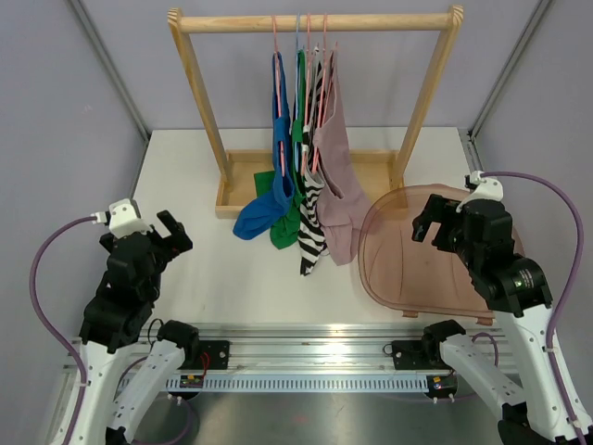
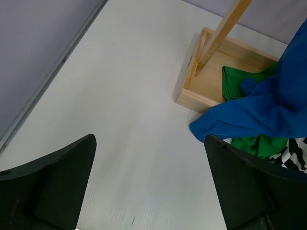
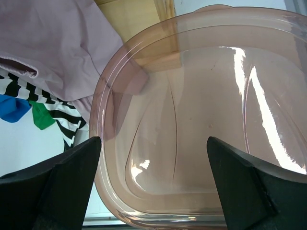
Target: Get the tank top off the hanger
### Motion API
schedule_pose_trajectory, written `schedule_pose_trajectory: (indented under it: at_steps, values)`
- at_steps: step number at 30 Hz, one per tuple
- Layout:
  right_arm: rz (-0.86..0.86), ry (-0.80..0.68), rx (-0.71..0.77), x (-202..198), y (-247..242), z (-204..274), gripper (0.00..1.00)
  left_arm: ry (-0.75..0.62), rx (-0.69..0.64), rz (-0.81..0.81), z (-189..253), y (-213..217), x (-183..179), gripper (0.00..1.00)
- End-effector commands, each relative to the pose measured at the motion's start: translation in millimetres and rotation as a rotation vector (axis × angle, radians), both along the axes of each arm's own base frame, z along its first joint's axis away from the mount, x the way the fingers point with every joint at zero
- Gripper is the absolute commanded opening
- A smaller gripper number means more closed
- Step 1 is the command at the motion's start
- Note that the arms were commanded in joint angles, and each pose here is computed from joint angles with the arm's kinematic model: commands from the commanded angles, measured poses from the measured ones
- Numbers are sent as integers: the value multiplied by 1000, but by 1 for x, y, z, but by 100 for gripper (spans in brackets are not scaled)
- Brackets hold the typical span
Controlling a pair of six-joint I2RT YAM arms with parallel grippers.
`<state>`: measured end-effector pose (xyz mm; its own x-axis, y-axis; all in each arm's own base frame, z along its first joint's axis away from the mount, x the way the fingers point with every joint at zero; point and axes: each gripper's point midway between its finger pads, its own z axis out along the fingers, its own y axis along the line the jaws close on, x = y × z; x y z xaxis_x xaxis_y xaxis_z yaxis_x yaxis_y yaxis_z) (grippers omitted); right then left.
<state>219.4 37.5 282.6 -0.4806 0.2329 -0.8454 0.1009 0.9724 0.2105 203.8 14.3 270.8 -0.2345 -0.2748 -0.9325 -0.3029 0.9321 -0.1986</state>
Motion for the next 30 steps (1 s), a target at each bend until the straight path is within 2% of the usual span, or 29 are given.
schedule_pose_trajectory:
  at_steps: [1, 5, 12, 15, 21, 25, 26, 30]
  values:
    - [-16, -16, 6, 3, -1, 6, 99, -80, -76, -46, 28, -12, 3, 99]
    - [66, -29, 73, 0, 17, 9, 100, -92, -111, -124, 45, -28, 7, 99]
    - [222, 9, 179, -2, 53, -2, 100, -134, -162, -335, 118, -72, 28, 99]
    - [275, 24, 204, -6, 62, -5, 100, -85, -155, -405, 152, -96, 50, 99]
    - [301, 16, 222, -17, 64, -3, 100, -147, -136, -495, 203, -135, 85, 99]
    - [313, 14, 229, -28, 64, 1, 99, -184, -117, -531, 220, -164, 124, 98]
    - [318, 13, 229, -30, 64, 2, 100, -163, -106, -541, 212, -175, 140, 97]
    - [327, 10, 238, -43, 62, 3, 100, -233, -100, -603, 230, -204, 162, 91]
